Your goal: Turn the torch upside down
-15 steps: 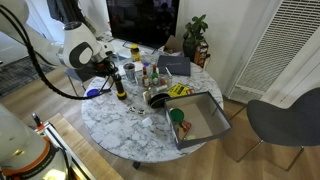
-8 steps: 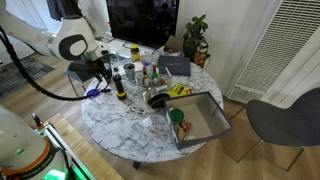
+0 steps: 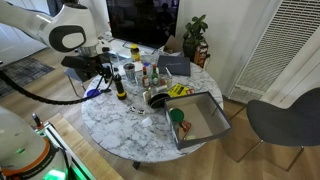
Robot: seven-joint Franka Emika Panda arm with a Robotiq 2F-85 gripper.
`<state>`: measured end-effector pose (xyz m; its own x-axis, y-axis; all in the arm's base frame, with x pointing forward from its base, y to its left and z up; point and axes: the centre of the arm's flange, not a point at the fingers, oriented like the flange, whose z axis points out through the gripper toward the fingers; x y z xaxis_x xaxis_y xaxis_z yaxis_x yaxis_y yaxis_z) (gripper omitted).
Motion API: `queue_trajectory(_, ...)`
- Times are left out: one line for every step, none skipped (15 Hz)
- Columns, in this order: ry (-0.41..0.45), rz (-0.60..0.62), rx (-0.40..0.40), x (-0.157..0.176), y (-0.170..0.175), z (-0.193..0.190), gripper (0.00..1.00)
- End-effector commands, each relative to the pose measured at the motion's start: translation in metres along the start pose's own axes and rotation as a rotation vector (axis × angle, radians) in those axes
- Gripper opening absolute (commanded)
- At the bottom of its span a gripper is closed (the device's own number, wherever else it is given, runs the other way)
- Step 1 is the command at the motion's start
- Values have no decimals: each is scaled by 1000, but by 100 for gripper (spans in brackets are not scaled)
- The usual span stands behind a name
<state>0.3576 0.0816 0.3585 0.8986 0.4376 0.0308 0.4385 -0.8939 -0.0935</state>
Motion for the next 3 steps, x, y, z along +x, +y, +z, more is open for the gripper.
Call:
queue_trajectory(1, -1, 2, -1, 0, -1, 100)
queue_trajectory(1, -2, 2, -2, 0, -1, 100)
queue_trajectory(-1, -2, 3, -2, 0, -1, 100)
